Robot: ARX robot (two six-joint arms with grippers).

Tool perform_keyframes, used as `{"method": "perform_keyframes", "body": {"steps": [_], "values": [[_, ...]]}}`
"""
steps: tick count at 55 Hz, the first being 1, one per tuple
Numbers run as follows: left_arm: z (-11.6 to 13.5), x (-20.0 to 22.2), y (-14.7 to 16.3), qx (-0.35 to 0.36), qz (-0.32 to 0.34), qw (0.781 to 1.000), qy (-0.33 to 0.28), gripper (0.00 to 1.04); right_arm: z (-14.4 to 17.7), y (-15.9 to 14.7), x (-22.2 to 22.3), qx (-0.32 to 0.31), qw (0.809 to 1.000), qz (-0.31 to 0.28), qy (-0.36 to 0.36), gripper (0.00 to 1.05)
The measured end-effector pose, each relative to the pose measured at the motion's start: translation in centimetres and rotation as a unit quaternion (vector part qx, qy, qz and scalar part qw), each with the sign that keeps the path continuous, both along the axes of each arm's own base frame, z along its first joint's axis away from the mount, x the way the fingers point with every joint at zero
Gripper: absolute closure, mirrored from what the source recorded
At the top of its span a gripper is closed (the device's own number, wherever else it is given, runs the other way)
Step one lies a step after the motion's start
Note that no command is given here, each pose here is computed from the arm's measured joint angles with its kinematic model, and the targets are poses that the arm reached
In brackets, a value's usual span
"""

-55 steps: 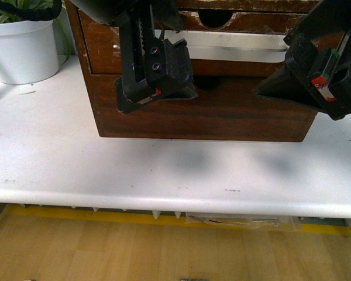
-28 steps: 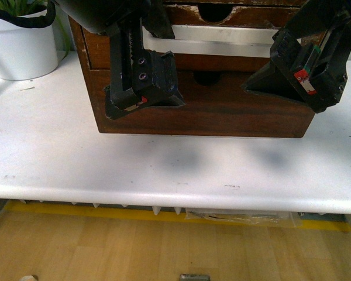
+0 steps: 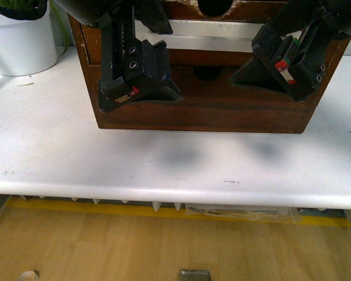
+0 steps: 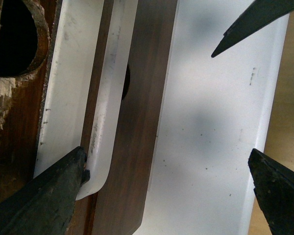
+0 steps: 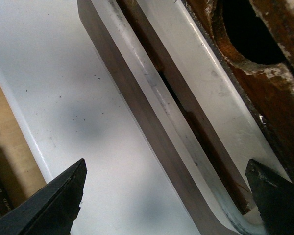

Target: Open drawer

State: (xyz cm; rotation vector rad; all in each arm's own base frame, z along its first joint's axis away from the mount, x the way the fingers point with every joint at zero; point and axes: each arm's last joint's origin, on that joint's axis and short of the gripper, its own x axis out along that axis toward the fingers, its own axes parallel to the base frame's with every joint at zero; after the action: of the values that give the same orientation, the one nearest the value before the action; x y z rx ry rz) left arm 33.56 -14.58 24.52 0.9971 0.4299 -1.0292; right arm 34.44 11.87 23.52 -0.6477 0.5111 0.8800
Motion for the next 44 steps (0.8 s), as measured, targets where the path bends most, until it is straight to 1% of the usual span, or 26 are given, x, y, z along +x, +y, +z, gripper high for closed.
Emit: {"method": "perform_keyframes", "body": {"steps": [13, 26, 37, 44], "values": [[0.1, -0.1, 0.3, 0.006, -0.009, 1.0, 0.009, 0.06, -0.1, 0.2, 0.0, -0.014, 1.0, 0.018, 0.008, 0.09], [0.6, -1.2, 0.7, 0.023, -0.031, 0.999, 0.036, 0.06, -0.1, 0.3, -1.0, -0.029, 0.996, 0.073, 0.041, 0.09], [1.0, -3.7, 1.1, 0.046, -0.064, 0.995, 0.067, 0.06, -0.3, 0.3, -3.1, -0.033, 0.991, 0.112, 0.058, 0.09], [0.7, -5.8, 1.4, 0.048, -0.081, 0.993, 0.067, 0.06, -0.4, 0.2, -5.0, -0.025, 0.99, 0.126, 0.066, 0.09]]}}
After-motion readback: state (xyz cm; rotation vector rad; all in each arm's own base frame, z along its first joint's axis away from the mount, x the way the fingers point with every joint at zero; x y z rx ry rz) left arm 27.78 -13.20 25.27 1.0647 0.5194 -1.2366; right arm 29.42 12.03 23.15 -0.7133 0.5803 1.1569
